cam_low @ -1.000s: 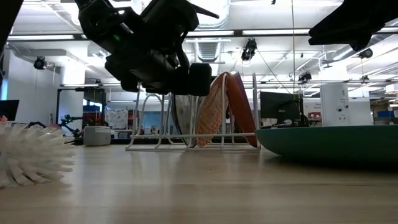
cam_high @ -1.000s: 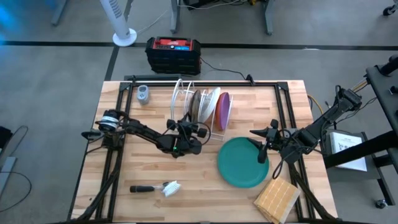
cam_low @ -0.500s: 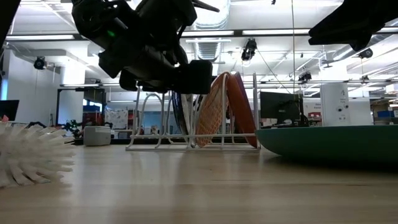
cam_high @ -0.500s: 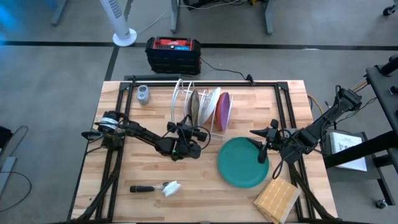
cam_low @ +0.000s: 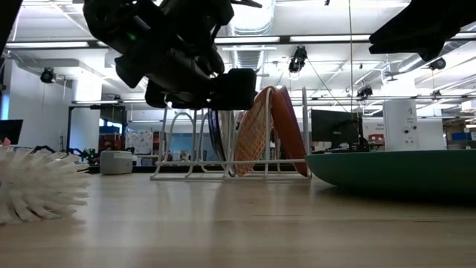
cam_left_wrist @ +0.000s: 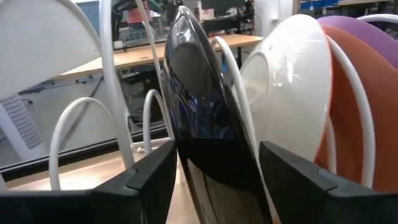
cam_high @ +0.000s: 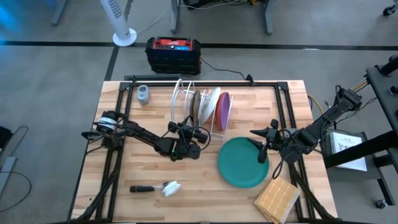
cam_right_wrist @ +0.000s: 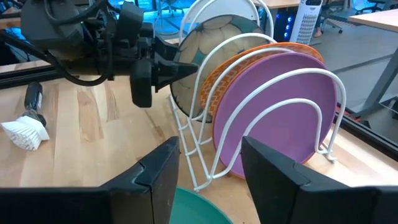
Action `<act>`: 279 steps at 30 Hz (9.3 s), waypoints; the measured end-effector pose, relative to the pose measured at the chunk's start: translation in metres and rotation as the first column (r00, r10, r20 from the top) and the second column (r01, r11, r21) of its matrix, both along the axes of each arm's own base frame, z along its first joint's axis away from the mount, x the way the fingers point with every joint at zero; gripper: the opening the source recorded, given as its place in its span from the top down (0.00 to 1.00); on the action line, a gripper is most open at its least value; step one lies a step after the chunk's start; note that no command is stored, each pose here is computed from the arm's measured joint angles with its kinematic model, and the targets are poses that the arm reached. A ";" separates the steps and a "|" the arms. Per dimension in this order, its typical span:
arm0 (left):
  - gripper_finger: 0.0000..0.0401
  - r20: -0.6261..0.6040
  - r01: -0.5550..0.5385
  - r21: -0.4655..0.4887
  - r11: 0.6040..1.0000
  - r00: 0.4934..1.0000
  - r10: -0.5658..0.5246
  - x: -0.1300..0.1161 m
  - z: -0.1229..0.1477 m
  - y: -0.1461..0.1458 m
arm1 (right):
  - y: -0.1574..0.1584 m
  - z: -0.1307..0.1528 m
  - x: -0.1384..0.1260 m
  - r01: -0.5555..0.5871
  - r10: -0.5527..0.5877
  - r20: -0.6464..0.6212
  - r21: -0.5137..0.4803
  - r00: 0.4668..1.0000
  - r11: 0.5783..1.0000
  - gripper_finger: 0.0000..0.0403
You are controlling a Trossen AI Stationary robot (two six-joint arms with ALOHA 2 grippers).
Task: Sort dishes
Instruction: Put the blue patterned plate into the dish rack, then adjust the orange patterned plate into the dish rack, then put the blue plate into the dish rack
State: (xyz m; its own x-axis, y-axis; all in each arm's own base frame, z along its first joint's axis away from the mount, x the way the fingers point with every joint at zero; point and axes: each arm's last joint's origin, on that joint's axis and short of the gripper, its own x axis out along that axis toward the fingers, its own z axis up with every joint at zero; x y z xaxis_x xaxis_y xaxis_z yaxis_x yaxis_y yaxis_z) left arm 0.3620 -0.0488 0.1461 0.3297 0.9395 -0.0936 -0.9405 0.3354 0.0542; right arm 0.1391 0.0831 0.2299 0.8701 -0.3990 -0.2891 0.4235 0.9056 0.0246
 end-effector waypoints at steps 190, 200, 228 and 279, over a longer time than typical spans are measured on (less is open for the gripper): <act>1.00 -0.388 -0.123 0.225 0.966 0.899 0.205 -0.200 0.139 0.055 | -0.231 0.066 0.156 0.162 -0.075 -0.562 0.107 0.824 0.981 1.00; 1.00 -0.400 -0.121 0.229 0.966 0.893 0.207 -0.198 0.137 0.055 | -0.235 0.060 0.164 0.147 -0.063 -0.539 0.114 0.840 0.983 1.00; 1.00 -0.404 -0.120 0.230 0.966 0.891 0.207 -0.198 0.137 0.055 | -0.233 0.063 0.173 0.020 0.069 -0.438 0.194 0.896 0.981 1.00; 1.00 -0.417 -0.113 0.209 0.971 0.888 0.194 -0.195 0.143 0.054 | -0.190 0.108 0.132 -0.035 0.139 -0.457 0.229 0.879 0.973 1.00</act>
State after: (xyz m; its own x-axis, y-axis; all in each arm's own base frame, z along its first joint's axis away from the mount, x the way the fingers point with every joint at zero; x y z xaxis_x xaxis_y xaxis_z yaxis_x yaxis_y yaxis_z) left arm 0.1670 0.0052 0.2887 0.1444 0.9892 -0.0239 -0.8490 0.1363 0.5105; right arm 0.2712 -0.1074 0.3383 0.6409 -0.2136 -0.7373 0.3521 0.9353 0.0351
